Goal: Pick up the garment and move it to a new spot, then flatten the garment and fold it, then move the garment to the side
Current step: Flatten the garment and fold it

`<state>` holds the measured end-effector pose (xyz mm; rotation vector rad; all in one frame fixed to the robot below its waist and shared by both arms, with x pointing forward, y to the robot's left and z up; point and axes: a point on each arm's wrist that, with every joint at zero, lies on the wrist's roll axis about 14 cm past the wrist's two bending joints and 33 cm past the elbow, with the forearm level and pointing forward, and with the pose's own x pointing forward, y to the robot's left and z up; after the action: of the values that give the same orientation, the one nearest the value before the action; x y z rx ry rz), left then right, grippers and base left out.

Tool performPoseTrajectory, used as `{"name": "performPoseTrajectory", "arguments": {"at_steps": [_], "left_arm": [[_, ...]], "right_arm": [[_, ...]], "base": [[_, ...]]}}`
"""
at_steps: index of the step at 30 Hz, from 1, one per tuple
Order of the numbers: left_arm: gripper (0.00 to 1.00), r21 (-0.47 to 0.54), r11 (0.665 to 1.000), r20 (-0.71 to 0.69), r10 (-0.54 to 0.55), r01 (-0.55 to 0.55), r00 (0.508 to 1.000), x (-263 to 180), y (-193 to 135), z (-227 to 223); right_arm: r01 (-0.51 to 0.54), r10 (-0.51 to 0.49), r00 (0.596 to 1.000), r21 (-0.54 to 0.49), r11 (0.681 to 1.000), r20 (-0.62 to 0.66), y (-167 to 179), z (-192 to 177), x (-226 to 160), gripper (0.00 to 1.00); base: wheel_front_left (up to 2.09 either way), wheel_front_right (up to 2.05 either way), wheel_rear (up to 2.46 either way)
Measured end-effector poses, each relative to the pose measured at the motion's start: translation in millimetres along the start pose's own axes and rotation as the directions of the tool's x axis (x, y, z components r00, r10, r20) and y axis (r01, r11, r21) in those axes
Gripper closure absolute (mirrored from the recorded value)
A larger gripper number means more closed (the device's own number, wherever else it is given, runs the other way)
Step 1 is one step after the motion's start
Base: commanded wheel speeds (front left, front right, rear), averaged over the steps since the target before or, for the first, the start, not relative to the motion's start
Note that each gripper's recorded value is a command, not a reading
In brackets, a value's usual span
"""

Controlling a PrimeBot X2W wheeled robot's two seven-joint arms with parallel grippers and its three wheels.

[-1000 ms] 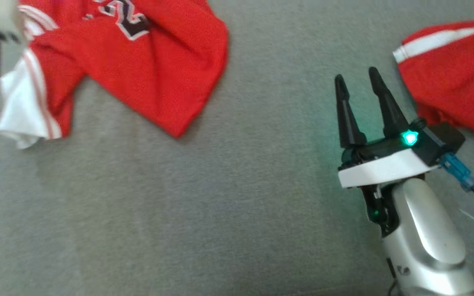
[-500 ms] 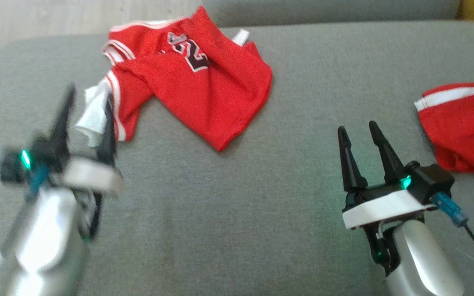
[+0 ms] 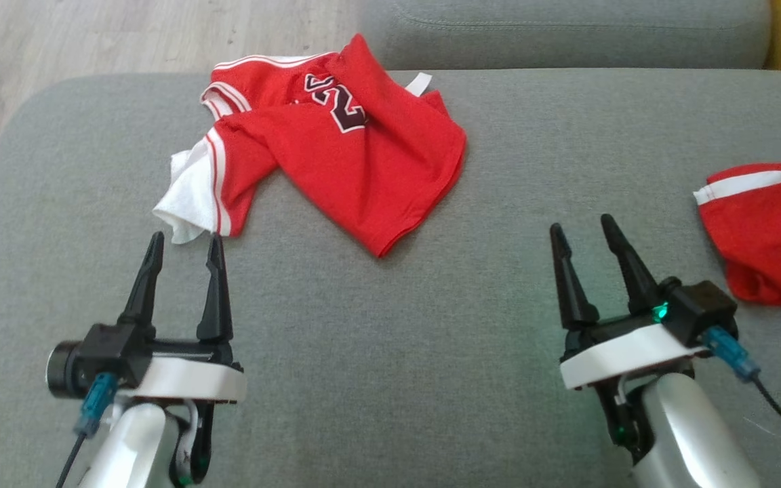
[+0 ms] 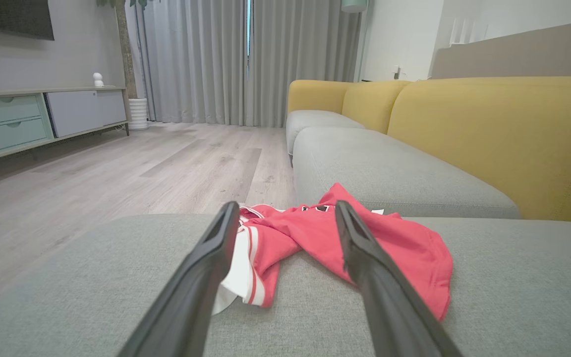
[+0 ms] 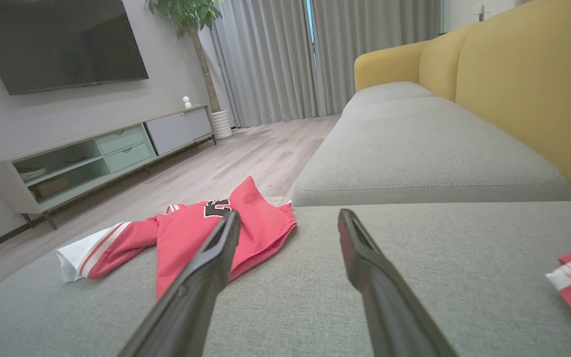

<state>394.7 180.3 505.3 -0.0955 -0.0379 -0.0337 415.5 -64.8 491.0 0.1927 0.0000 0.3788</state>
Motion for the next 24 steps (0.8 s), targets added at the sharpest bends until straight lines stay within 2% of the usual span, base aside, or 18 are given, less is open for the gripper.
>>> {"name": "performPoseTrajectory", "arguments": {"at_steps": [6,10,16,20,24], "left_arm": [[0.0,-0.014,0.999,-0.005,0.03,-0.03,1.0,-4,6,-2],[0.0,-0.021,0.998,-0.02,0.059,-0.059,0.998,-8,14,-7],[0.0,-0.034,0.992,-0.052,0.116,-0.118,0.992,-17,26,-17],[0.0,-0.042,0.988,-0.059,0.146,-0.149,0.988,-20,34,-18],[0.0,-0.054,0.983,-0.044,0.172,-0.174,0.984,-18,39,-13]], "right_arm": [[-0.114,0.112,0.993,-0.04,0.993,-0.039,32,-12,12,0.0],[-0.243,0.236,0.968,-0.086,0.966,-0.084,66,-16,34,0.0],[-0.439,0.389,0.879,-0.147,0.887,-0.276,106,-53,50,0.0],[-0.512,0.41,0.813,-0.173,0.842,-0.413,112,-85,55,0.0],[-0.552,0.397,0.767,-0.204,0.808,-0.503,108,-108,63,0.0]], "base": [[0.0,0.0,0.0],[0.0,0.0,0.0],[0.0,0.0,0.0],[0.0,0.0,0.0],[0.0,0.0,0.0]]}}
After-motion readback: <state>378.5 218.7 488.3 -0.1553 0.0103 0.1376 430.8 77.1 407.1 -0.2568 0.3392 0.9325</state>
